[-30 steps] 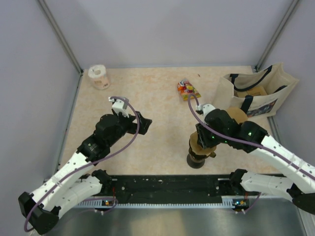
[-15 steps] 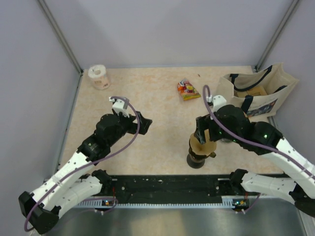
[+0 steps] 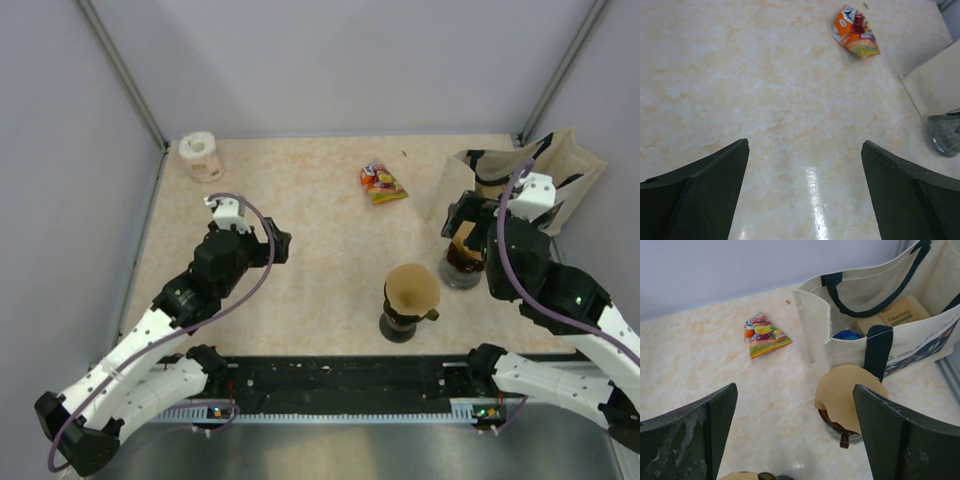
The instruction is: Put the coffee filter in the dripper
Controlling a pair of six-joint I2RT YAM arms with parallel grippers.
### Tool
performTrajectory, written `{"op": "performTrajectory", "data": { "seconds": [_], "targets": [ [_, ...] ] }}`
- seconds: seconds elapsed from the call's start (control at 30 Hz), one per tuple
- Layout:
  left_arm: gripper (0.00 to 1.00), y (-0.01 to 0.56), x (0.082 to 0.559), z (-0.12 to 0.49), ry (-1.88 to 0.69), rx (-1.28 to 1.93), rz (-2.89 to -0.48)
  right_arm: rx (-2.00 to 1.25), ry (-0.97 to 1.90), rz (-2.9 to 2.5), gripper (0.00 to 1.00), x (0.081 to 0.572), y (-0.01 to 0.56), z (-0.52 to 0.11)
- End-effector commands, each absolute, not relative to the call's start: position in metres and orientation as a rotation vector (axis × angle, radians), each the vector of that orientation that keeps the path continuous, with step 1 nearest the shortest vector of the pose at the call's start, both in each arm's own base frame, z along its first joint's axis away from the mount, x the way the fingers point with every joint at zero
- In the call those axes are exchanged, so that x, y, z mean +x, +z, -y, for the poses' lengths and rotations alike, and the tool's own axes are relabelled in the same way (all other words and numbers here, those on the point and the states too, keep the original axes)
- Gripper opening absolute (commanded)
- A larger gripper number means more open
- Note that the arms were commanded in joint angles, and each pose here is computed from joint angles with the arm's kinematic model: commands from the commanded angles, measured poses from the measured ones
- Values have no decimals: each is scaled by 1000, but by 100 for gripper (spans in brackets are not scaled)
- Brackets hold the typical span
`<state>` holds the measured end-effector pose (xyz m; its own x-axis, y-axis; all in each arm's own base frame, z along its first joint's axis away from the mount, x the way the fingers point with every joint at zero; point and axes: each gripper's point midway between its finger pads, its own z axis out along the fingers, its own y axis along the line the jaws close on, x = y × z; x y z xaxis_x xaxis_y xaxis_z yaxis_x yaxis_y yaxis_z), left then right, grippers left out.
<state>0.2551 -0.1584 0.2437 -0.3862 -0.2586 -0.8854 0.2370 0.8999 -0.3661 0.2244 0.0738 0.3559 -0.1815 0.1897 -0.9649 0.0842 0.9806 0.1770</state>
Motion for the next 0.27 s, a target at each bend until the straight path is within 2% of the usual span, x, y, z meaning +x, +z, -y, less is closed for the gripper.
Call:
{"op": "performTrajectory", "data": {
  "seconds": [0.0,0.23],
  "targets": [
    [99,249,266,132,-386,-178,-1896,370,-29,-1644,99,232,375,-48],
    [99,247,265,128,-374,-191,-1887,343,-1,-1646,99,237,370,-58]
  ]
}}
